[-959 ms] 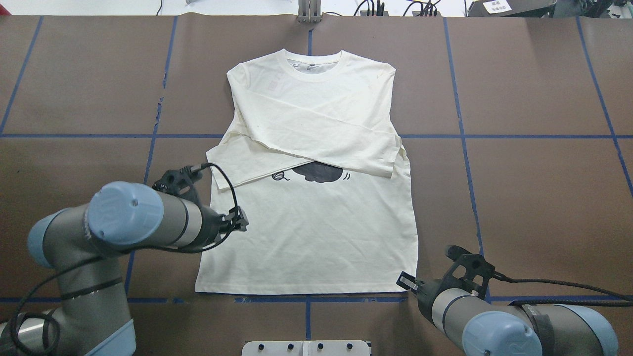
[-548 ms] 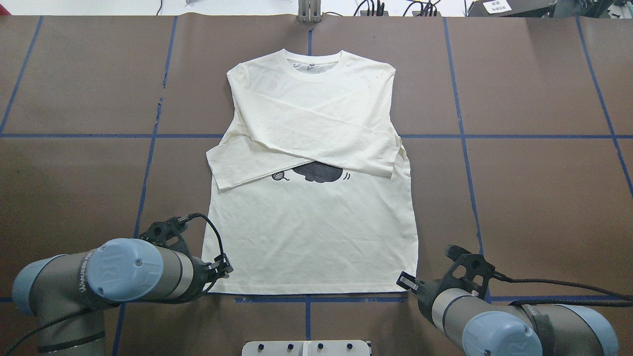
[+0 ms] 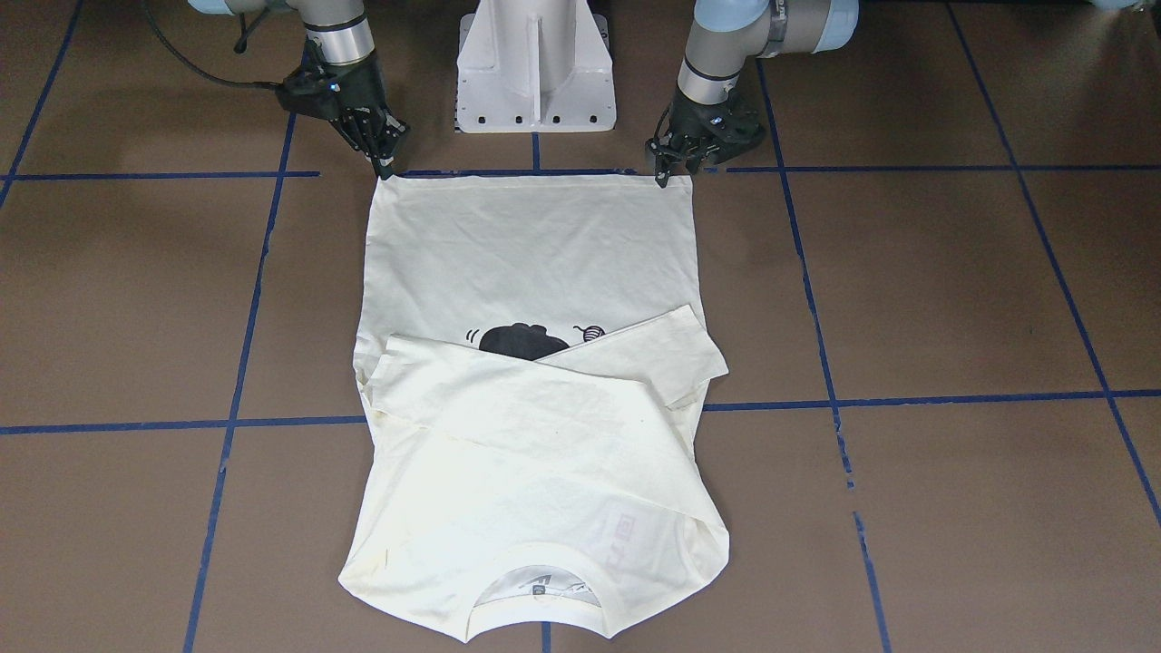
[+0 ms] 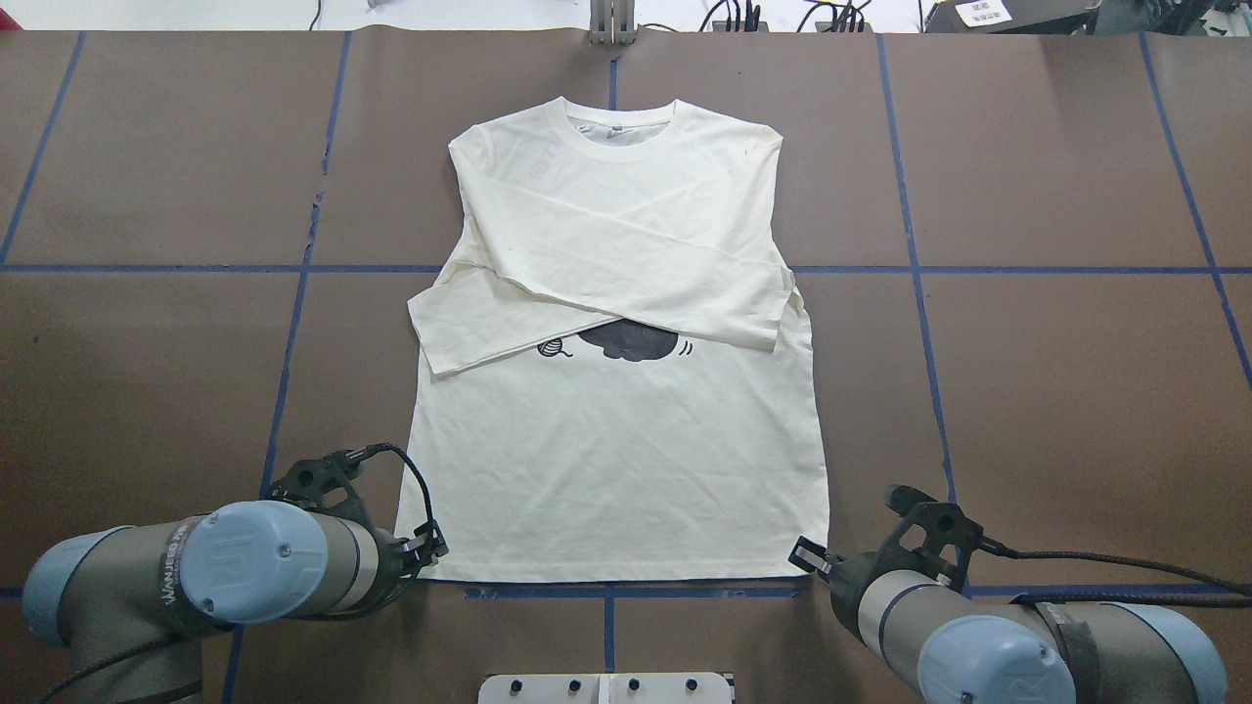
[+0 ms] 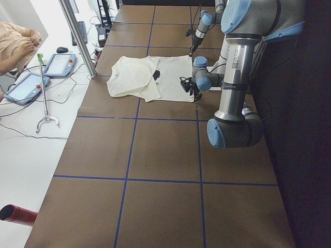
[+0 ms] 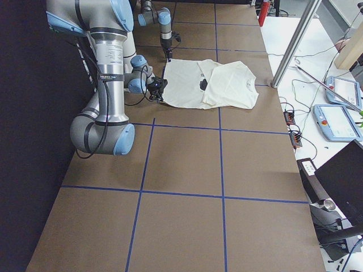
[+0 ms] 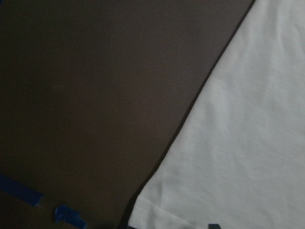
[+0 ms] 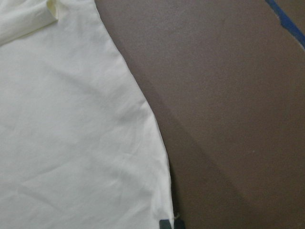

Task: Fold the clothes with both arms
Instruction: 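Grasp both hem corners nearest the robot with the left and right grippers, then lift the hem with both grippers and fold it toward the collar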

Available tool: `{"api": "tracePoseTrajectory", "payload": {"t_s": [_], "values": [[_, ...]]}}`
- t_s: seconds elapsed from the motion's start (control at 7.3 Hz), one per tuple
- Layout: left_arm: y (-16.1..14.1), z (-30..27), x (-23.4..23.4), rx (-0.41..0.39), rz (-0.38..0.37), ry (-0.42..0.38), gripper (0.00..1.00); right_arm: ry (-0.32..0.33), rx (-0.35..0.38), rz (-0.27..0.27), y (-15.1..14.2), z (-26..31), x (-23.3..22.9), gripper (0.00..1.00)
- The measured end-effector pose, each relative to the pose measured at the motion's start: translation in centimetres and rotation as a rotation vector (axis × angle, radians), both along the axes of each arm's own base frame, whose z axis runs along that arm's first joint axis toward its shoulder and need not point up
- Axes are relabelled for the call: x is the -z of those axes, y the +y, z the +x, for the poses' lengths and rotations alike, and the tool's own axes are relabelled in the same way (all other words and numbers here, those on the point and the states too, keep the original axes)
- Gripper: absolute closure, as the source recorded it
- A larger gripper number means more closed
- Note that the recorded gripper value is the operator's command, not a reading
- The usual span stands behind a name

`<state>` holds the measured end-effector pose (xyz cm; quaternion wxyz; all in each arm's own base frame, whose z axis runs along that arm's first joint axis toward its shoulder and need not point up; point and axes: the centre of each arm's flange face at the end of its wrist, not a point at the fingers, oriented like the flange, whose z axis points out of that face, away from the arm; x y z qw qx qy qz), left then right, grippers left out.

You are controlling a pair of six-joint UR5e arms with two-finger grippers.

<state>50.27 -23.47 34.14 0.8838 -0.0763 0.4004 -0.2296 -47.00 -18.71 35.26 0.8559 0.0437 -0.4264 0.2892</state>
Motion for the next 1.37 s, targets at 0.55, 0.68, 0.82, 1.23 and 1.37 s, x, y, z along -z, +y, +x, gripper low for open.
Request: {"api": "tracePoseTrajectory", "payload": {"t_s": [0.55, 0.68, 0.82, 1.23, 1.37], "values": [[0.3, -0.1, -0.8, -0.002, -0.004, -0.02, 0.88, -0.001, 0.0, 0.0, 0.0, 0.0, 0.1, 1.0], [0.6, 0.0, -0.8, -0.004, -0.005, -0.02, 1.0, -0.002, 0.0, 0.0, 0.0, 0.0, 0.1, 1.0], [0.7, 0.0, -0.7, -0.006, -0.006, -0.018, 1.0, -0.002, 0.0, 0.0, 0.0, 0.0, 0.1, 1.0], [1.4, -1.5, 1.8, -0.014, -0.007, -0.018, 1.0, -0.011, -0.001, 0.001, 0.0, 0.2, 0.5, 1.0], [2.3, -3.0, 4.0, -0.025, -0.011, -0.017, 1.0, -0.028, 0.002, 0.002, 0.2, 0.8, 1.3, 1.0]]}}
